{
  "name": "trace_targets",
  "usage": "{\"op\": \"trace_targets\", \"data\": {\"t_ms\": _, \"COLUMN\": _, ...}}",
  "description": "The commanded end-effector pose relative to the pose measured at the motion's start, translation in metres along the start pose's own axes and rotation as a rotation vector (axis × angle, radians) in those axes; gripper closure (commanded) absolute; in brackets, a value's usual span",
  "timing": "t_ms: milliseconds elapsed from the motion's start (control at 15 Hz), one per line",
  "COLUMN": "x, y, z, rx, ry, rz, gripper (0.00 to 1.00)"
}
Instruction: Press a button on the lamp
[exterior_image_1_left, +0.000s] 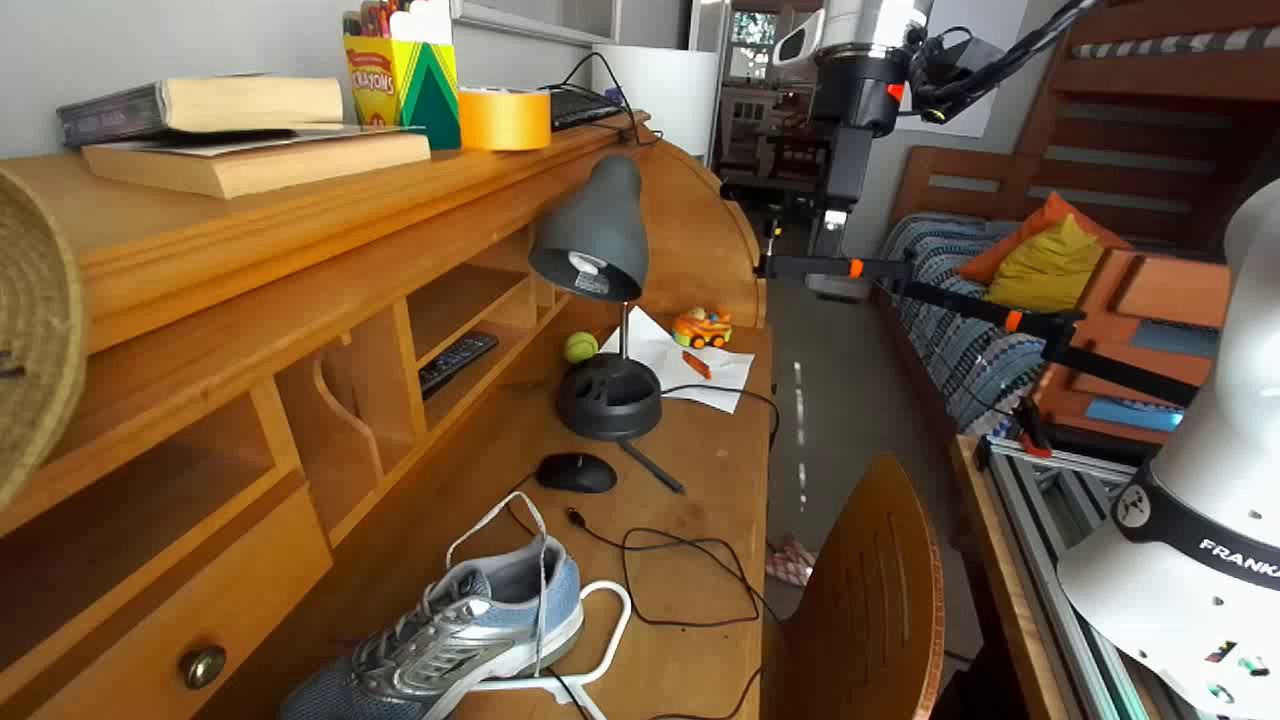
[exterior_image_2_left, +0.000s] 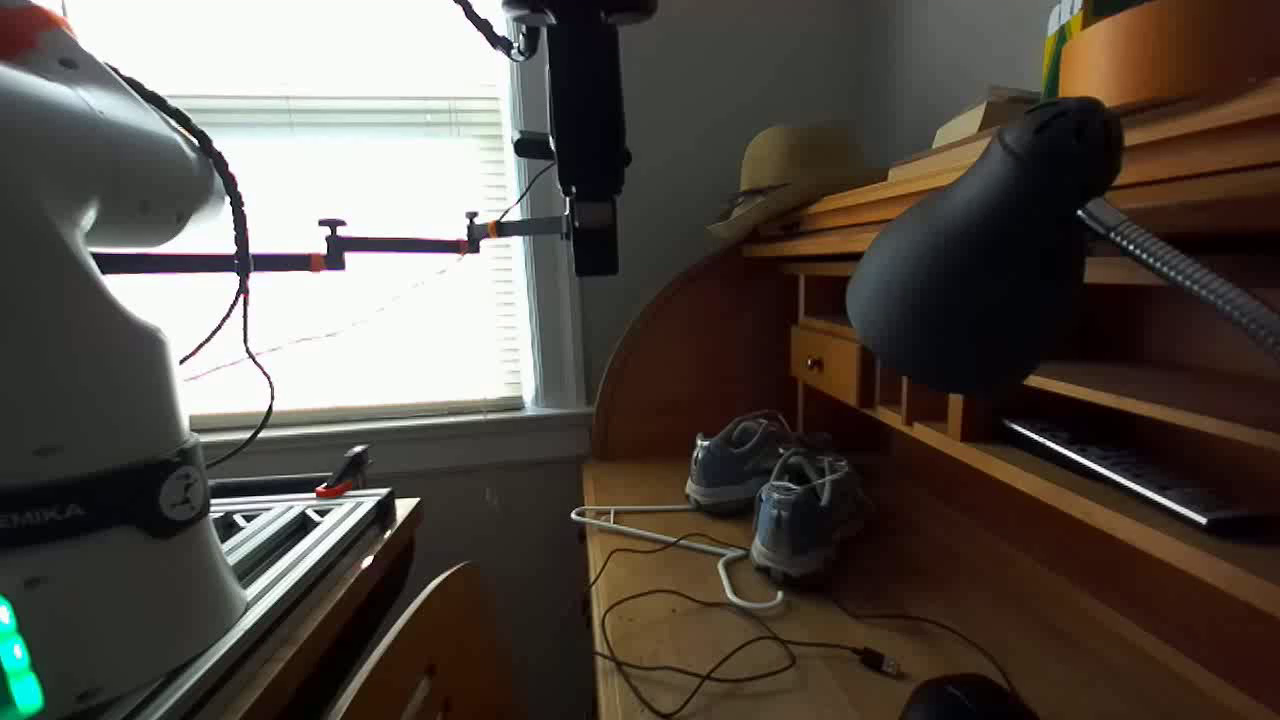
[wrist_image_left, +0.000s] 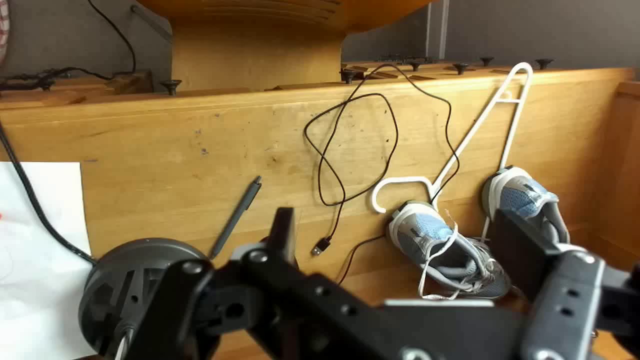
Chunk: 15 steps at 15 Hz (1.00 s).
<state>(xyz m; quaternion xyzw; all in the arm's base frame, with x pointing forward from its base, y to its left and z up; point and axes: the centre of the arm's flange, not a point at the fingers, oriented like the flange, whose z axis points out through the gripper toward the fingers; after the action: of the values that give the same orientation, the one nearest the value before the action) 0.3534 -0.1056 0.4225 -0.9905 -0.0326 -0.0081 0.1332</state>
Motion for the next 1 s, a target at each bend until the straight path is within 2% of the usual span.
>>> {"op": "trace_targets", "data": {"t_ms": 0, "x": 0.000, "y": 0.000, "z": 0.000, "rx": 0.000, "ry": 0.000, "rz": 0.000, "gripper": 0.00}}
{"op": "trace_targets", "data": {"t_ms": 467, "x": 0.003, "y": 0.002, "z": 0.004, "rx": 0.005, "ry": 0.011, "rz": 0.000, "gripper": 0.00}}
{"op": "trace_targets", "data": {"t_ms": 533, "x": 0.007, "y": 0.004, "z": 0.009, "rx": -0.013, "ry": 0.016, "rz": -0.008, "gripper": 0.00}}
{"op": "trace_targets", "data": {"t_ms": 800, "x": 0.029, "y": 0.012, "z": 0.031, "rx": -0.052, "ry": 0.166, "rz": 0.007, "gripper": 0.00}}
{"op": "trace_targets", "data": {"t_ms": 933, "x": 0.037, "y": 0.015, "z": 0.044, "rx": -0.056, "ry": 0.215, "rz": 0.045, "gripper": 0.00}}
